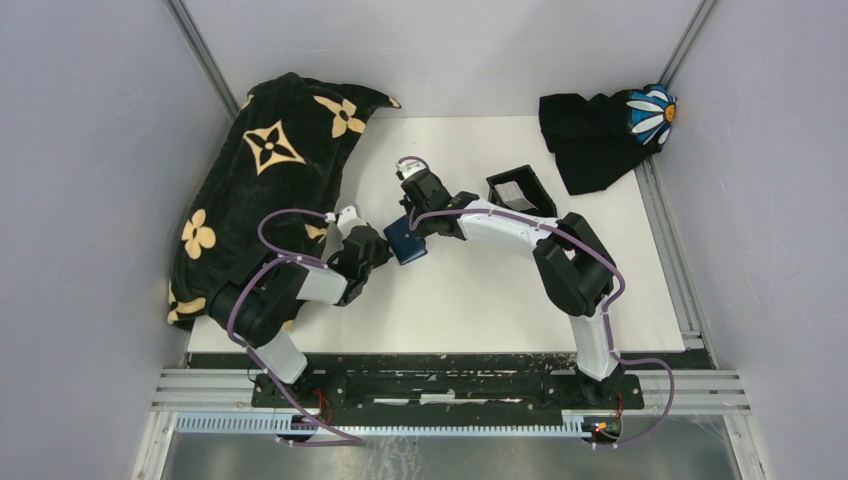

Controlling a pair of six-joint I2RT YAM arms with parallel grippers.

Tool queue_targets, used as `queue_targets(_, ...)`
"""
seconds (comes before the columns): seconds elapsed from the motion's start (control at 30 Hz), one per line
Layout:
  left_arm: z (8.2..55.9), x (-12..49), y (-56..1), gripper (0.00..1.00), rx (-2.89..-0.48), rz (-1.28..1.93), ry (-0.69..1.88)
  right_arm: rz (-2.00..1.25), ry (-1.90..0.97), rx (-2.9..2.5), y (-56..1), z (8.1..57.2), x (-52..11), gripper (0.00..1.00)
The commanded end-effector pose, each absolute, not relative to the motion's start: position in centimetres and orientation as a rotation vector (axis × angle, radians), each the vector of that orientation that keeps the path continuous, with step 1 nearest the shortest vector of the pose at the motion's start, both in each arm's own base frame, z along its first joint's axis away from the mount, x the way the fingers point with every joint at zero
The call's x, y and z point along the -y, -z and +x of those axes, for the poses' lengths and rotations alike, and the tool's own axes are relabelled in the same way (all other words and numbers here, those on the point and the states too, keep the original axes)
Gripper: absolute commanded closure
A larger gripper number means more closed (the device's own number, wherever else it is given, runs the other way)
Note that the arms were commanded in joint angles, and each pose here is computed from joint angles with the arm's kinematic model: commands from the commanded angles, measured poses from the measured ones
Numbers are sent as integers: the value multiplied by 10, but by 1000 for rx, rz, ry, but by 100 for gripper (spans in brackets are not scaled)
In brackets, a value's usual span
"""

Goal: Put the credit cards into the card holder
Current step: Open the card holder at the center of the board.

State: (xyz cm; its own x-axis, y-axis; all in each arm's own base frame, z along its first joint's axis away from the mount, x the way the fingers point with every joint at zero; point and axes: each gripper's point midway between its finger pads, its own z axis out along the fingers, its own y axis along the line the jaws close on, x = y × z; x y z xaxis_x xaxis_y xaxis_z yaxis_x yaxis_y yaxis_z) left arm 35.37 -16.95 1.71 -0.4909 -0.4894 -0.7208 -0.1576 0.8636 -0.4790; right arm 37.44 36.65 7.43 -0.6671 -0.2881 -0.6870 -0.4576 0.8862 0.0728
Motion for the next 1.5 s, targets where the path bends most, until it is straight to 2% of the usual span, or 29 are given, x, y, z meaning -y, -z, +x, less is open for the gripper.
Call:
queue_targets(0.0,317,159,29,87,-2256,-437,328,-489,-399,-2234,-126,384,-379,99)
queue_targets(0.73,317,159,29,87,-2255,-438,326,-484,-392,-2233,-126,384,-377,99)
queue_targets(1.47,315,156,29,87,-2255,-426,313,-425,-508,-2237,-134,377,-383,99)
